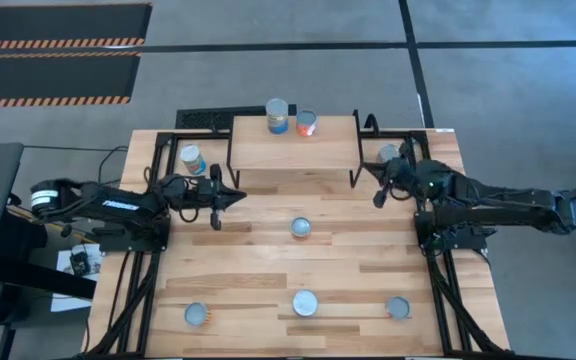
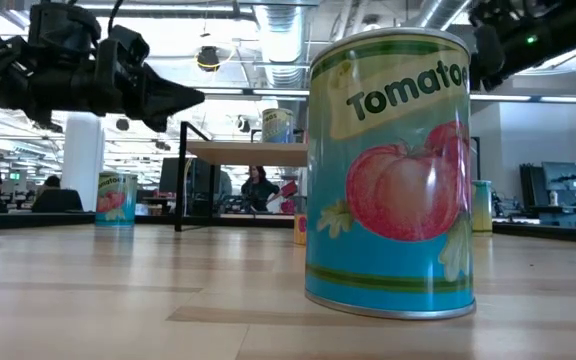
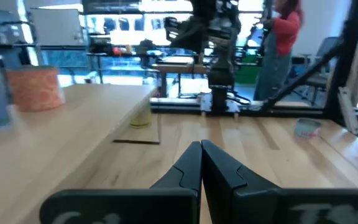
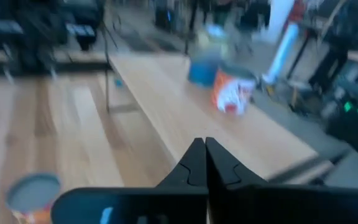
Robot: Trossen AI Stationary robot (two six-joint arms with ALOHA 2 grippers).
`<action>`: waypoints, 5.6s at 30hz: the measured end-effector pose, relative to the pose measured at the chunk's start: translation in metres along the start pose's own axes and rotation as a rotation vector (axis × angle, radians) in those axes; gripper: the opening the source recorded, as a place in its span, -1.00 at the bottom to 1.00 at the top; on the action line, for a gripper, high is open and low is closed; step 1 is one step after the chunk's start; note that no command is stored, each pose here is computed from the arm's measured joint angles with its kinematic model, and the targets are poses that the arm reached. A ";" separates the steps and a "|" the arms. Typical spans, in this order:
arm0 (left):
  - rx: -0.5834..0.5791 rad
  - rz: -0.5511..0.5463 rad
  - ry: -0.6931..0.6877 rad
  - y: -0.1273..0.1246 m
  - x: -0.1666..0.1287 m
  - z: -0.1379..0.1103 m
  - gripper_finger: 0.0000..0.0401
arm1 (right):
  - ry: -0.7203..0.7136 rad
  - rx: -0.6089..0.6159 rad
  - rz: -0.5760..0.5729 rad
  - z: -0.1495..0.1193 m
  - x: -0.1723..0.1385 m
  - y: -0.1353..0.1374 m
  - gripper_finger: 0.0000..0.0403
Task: Pick and place cans onto a shelf
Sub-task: Put the canned tomatoes on the shelf
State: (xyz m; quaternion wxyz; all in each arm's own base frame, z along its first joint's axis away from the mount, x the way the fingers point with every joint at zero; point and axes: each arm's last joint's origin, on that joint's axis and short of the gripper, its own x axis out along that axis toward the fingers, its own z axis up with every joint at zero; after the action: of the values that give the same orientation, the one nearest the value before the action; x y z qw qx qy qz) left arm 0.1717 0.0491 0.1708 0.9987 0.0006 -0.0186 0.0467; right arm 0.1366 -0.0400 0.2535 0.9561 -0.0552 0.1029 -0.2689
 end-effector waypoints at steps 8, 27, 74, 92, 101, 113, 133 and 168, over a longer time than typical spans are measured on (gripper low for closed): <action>0.013 0.127 0.221 0.010 -0.006 0.041 -1.00 | -0.171 -0.007 0.091 -0.014 -0.008 0.018 -0.98; 0.030 0.674 0.987 0.039 -0.045 0.110 -0.96 | -0.259 -0.067 0.186 -0.024 -0.013 0.034 -0.96; -0.183 0.509 1.359 0.078 -0.052 0.093 -1.00 | -0.262 -0.100 0.187 -0.024 -0.013 0.034 -0.95; -0.134 -0.253 0.807 -0.052 0.007 0.132 -1.00 | -0.264 -0.092 0.187 -0.024 -0.013 0.034 -0.95; -0.016 -0.206 0.754 -0.083 0.085 0.090 -1.00 | -0.262 -0.092 0.187 -0.024 -0.013 0.034 -0.95; 0.260 -0.337 0.802 -0.111 0.168 0.068 -1.00 | -0.262 -0.092 0.187 -0.024 -0.013 0.034 -0.96; 0.670 -0.431 0.868 -0.120 0.257 0.035 -1.00 | -0.249 -0.096 0.189 -0.025 -0.013 0.035 -0.95; 0.394 -0.299 0.644 -0.082 0.192 0.063 -0.98 | -0.190 -0.106 0.242 -0.021 -0.010 0.043 -0.98</action>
State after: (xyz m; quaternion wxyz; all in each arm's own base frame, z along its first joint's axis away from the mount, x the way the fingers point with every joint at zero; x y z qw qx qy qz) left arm 0.3680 -0.0151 0.2406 0.9301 0.1801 0.3047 -0.0986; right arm 0.1451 0.0011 0.2278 0.9827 -0.1178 0.0317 -0.1397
